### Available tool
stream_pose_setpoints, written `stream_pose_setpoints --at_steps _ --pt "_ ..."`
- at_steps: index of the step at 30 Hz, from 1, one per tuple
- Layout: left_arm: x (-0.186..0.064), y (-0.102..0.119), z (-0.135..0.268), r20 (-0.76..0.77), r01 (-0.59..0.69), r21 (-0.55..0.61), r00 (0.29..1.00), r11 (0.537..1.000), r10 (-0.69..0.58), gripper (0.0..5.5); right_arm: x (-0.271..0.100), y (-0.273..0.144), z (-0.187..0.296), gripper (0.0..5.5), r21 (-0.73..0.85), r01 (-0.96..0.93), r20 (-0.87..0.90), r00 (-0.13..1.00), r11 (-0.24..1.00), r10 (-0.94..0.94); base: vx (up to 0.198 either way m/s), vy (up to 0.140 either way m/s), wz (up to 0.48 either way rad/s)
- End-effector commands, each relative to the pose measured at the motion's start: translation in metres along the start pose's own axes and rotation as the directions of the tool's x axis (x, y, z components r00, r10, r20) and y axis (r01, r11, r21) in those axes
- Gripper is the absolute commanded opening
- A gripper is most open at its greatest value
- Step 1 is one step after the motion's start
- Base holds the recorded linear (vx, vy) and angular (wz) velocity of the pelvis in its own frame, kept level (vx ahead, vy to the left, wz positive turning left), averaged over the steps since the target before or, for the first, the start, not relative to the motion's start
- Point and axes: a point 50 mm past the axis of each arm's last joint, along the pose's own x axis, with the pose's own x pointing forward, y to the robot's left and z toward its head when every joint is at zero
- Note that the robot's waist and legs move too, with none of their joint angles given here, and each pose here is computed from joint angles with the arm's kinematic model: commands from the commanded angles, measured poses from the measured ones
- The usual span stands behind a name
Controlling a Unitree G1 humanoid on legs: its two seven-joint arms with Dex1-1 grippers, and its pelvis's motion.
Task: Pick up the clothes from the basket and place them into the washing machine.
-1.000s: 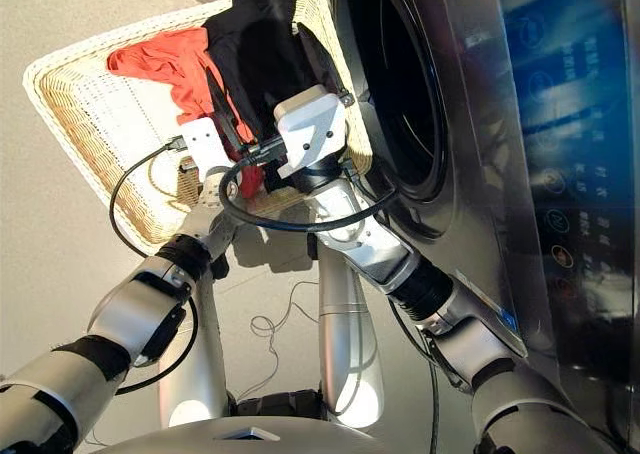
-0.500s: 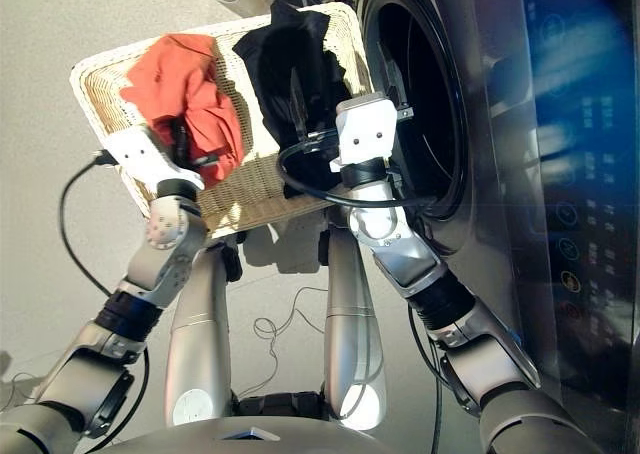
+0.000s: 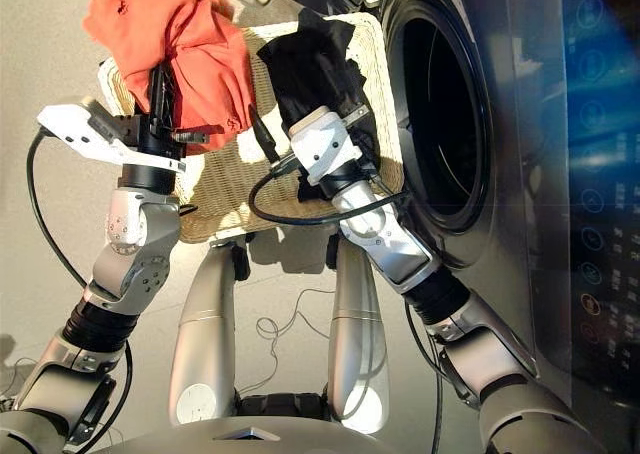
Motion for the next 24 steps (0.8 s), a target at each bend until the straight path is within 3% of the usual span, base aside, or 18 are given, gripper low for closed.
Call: stream_pose_setpoints --at_steps 1,10,24 --pt "-0.003 -0.027 0.037 0.141 0.229 -0.049 0.965 0.972 -0.22 0.0 0.006 0.009 0.028 5.5 -0.055 -0.107 0.141 0.983 0.993 0.114 0.0 0.0 0.0" --pt "-0.006 -0.041 0.032 0.076 0.371 -0.136 0.928 0.919 -0.364 0.0 0.025 0.021 0.042 5.5 -0.135 -0.151 0.206 0.962 0.979 0.177 0.0 0.0 0.0" --pt "-0.007 -0.051 0.023 -0.022 0.479 -0.148 0.873 0.865 -0.487 0.0 0.036 0.024 0.062 5.5 -0.179 -0.156 0.29 0.935 0.971 0.204 0.0 0.0 0.0"
